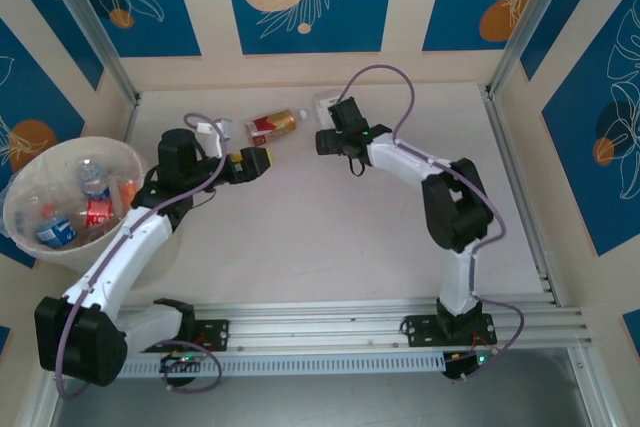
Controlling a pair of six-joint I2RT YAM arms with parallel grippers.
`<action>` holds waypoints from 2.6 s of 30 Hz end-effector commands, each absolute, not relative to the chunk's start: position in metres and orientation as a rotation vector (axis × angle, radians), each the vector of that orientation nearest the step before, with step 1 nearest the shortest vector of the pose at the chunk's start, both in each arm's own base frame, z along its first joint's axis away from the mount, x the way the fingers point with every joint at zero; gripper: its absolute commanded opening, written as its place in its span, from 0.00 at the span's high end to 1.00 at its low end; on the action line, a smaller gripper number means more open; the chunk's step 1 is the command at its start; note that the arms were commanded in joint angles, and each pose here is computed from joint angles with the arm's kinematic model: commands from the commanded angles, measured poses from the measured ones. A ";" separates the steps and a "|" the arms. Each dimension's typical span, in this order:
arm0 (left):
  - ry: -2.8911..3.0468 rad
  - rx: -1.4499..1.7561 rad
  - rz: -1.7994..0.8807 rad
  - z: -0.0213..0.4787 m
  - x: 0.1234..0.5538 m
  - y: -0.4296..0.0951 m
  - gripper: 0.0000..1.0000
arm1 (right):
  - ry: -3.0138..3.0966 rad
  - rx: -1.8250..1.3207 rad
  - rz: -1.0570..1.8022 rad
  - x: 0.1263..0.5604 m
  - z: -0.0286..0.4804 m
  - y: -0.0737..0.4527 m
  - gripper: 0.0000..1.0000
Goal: Put the plastic bottles in the bin
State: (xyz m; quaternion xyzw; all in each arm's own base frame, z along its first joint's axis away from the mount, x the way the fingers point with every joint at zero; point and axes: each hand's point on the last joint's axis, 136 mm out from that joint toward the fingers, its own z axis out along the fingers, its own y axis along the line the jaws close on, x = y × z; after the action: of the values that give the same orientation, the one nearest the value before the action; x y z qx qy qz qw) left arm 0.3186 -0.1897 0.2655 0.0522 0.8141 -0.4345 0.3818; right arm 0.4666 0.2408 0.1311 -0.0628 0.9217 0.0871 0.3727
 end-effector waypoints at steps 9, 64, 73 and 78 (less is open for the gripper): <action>1.948 0.115 -1.264 0.284 0.346 -0.242 0.00 | 2.103 -0.434 0.856 0.360 0.187 0.297 0.41; 1.841 0.001 -0.756 0.326 0.338 -0.190 1.00 | 1.948 -0.399 0.724 0.334 0.245 0.214 0.00; 1.650 -0.047 -0.487 0.396 0.301 -0.123 1.00 | 2.160 0.291 0.422 0.371 0.195 0.108 0.00; 1.569 -0.071 -0.318 0.437 0.278 -0.086 1.00 | 2.136 0.201 0.604 0.370 0.199 0.129 0.00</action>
State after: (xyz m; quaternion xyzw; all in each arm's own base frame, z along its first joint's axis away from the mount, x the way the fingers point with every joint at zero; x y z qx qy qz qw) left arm 0.2904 -0.1190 0.4006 -0.0180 0.7276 -0.2127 0.6520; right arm 0.3715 0.1185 0.1949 0.0801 0.8690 0.2052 0.4432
